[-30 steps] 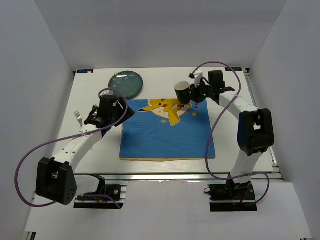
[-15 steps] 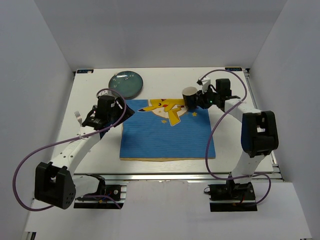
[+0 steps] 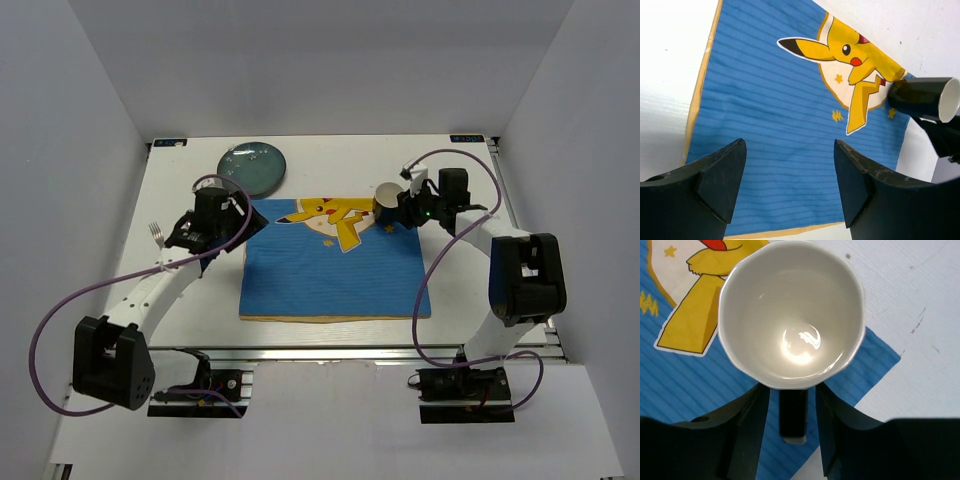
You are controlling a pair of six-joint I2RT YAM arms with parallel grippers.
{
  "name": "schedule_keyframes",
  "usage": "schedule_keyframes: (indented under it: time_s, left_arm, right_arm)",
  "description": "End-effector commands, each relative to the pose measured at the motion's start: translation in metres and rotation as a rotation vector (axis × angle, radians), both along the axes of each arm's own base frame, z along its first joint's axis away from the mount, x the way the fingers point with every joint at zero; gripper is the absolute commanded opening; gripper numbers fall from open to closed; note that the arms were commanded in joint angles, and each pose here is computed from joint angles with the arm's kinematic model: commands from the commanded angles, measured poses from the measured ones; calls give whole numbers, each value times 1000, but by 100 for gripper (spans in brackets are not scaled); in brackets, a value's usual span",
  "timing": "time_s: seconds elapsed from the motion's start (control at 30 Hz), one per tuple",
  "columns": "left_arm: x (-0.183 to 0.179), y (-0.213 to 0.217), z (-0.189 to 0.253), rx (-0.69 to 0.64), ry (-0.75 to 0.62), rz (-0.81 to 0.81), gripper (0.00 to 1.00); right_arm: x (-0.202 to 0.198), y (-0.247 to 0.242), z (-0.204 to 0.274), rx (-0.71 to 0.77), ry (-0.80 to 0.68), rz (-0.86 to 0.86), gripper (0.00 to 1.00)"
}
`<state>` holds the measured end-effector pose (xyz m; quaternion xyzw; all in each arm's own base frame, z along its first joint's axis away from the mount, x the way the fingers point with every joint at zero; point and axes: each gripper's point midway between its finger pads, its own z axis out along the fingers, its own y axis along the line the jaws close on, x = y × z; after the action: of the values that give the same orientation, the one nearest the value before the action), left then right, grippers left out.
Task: Set the dinner table for one person
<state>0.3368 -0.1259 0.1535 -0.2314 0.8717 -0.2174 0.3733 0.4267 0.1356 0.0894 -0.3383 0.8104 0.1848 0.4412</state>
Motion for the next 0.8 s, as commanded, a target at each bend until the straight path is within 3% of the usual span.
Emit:
schedule_keyframes:
  time_s: [0.0,0.33,0.6,0.77]
  left_arm:
    - [19,-4,24,-41,-51,-15,80]
    - [91,32,5,-83,45,72,80]
    - [160,55,-40,-21,173,153,74]
    - [182,63,-70,-38,202,206,72]
  right_arm:
    - [1,-1,22,23,-71,4,49]
    - [-22,-13,37,12,-80,7,53]
    - [-34,-40,72,-41,-193,-64,57]
    - [-41,-58,95,-20,-244,-116,57]
